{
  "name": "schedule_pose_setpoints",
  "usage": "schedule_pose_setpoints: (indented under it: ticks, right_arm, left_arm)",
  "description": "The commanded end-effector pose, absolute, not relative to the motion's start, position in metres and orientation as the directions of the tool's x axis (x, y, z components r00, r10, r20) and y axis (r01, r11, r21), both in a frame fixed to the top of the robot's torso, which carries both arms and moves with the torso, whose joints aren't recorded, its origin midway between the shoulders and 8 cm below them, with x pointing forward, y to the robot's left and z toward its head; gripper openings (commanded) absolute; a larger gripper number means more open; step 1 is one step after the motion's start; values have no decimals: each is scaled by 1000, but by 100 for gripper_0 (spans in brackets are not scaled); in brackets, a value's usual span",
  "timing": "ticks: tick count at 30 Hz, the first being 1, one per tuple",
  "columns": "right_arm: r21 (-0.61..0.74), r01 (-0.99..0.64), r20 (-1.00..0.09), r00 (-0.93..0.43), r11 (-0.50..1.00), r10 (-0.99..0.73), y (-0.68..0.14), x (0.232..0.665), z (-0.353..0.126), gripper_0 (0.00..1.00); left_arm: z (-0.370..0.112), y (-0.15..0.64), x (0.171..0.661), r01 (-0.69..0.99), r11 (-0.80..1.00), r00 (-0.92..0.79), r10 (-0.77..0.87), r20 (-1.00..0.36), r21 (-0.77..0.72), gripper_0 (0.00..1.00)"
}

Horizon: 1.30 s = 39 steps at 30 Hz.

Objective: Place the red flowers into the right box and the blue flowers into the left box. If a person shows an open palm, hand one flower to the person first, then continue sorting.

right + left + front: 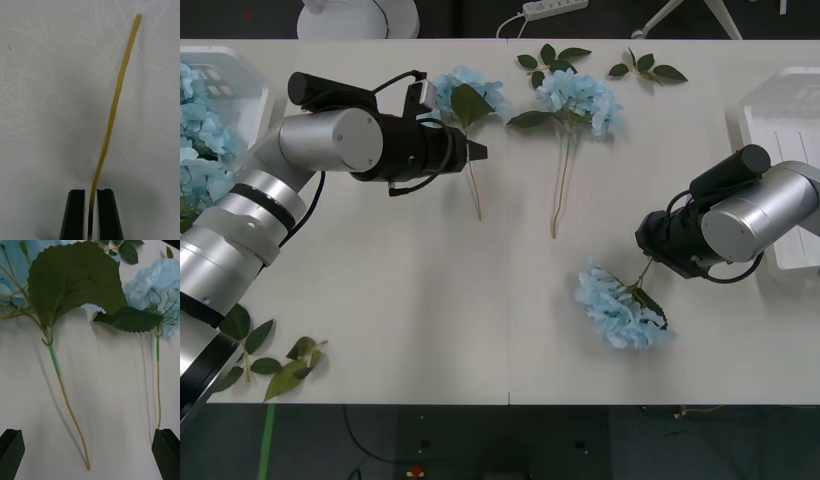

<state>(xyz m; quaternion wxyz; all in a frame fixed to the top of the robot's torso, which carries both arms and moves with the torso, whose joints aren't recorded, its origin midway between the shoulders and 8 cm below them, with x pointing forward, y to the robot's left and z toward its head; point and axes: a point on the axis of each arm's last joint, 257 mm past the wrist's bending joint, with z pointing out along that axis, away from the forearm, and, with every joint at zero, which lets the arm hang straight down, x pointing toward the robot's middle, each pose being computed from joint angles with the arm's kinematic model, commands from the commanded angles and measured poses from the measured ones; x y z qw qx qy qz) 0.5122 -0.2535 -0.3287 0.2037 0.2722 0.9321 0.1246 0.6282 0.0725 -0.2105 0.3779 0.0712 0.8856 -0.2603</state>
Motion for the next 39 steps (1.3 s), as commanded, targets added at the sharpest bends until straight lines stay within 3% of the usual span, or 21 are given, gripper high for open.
schedule_pose_setpoints:
  ticks: [1,3,5,9,19,27,33,37,39]
  right_arm:
    - [368,474,-300,-754,800,584,-245,514,-327,56]
    - [368,476,-299,-753,799,587,-248,515,-325,75]
    - [366,481,-295,-753,797,589,-250,515,-321,87]
    - [368,487,-278,-756,792,593,-253,512,-304,99]
    - [378,437,-275,-789,816,550,-243,506,-271,100]
    - [297,369,-307,-836,881,454,-247,493,-271,100]
    - [200,155,-453,-861,968,231,-256,509,-248,100]
    - [88,-123,-575,-817,989,-50,-258,532,-204,100]
    - [-53,-312,-616,-737,949,-277,-261,542,-182,100]
  left_arm:
    - [-191,36,644,306,878,-701,-55,-711,-369,100]
    - [-196,37,648,278,897,-711,-50,-702,-345,100]
    - [-201,40,650,258,914,-723,-32,-690,-313,100]
    - [-206,39,652,255,934,-732,17,-681,-251,100]
    - [-240,42,644,251,956,-764,99,-637,-153,100]
    - [-267,46,626,265,960,-799,168,-577,-87,100]
    - [-272,46,624,285,957,-795,205,-571,-54,100]
    - [-268,45,634,316,949,-749,257,-611,11,100]
    - [-260,44,645,343,935,-694,315,-648,87,100]
